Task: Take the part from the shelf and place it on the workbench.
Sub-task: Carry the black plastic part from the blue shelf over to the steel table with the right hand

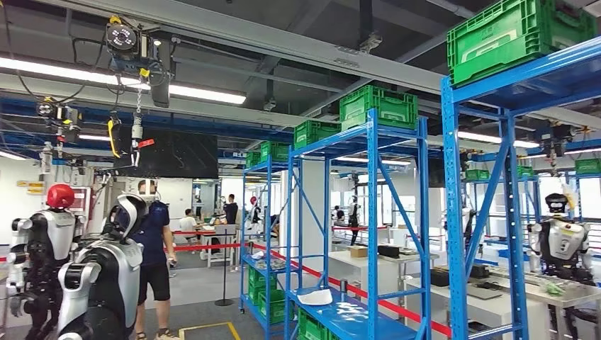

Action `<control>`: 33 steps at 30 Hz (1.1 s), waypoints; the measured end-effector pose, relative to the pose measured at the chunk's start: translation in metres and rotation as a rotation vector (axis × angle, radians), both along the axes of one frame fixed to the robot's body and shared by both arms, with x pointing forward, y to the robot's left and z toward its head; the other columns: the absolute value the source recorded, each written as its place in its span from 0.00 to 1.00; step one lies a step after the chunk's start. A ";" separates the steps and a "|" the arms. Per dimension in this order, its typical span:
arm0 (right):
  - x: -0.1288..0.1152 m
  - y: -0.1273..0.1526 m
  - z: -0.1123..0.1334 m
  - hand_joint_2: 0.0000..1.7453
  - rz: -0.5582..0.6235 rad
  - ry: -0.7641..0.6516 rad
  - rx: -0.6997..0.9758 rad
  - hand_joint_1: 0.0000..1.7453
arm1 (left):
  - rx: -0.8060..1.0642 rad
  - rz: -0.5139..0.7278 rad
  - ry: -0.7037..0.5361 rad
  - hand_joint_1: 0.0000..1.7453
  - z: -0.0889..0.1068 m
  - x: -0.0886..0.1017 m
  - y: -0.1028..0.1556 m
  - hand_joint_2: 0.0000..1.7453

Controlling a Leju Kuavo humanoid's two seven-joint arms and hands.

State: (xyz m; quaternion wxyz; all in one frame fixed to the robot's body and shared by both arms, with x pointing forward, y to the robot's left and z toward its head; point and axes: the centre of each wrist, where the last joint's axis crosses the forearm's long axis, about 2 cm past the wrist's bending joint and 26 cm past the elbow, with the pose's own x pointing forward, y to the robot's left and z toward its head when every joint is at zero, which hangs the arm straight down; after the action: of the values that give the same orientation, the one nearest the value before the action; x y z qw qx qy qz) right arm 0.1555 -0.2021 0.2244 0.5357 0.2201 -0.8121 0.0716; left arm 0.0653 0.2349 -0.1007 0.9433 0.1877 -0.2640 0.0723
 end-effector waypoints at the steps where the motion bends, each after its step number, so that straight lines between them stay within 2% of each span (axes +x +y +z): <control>1: 0.000 0.000 0.000 1.00 0.001 -0.001 0.000 1.00 | -0.001 0.001 0.000 0.00 0.000 0.000 0.000 1.00; 25: 0.004 0.000 0.002 1.00 0.038 0.002 -0.007 1.00 | -0.025 0.014 0.005 0.00 0.001 0.008 0.000 1.00; 33: 0.005 0.001 0.003 1.00 0.042 -0.003 -0.004 1.00 | -0.045 0.031 0.026 0.00 0.000 0.004 0.000 1.00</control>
State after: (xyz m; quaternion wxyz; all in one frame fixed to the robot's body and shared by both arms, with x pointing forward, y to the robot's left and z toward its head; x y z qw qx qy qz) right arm 0.1604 -0.2013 0.2275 0.5332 0.2356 -0.8081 0.0848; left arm 0.0694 0.2353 -0.1004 0.9494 0.1713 -0.2472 0.0904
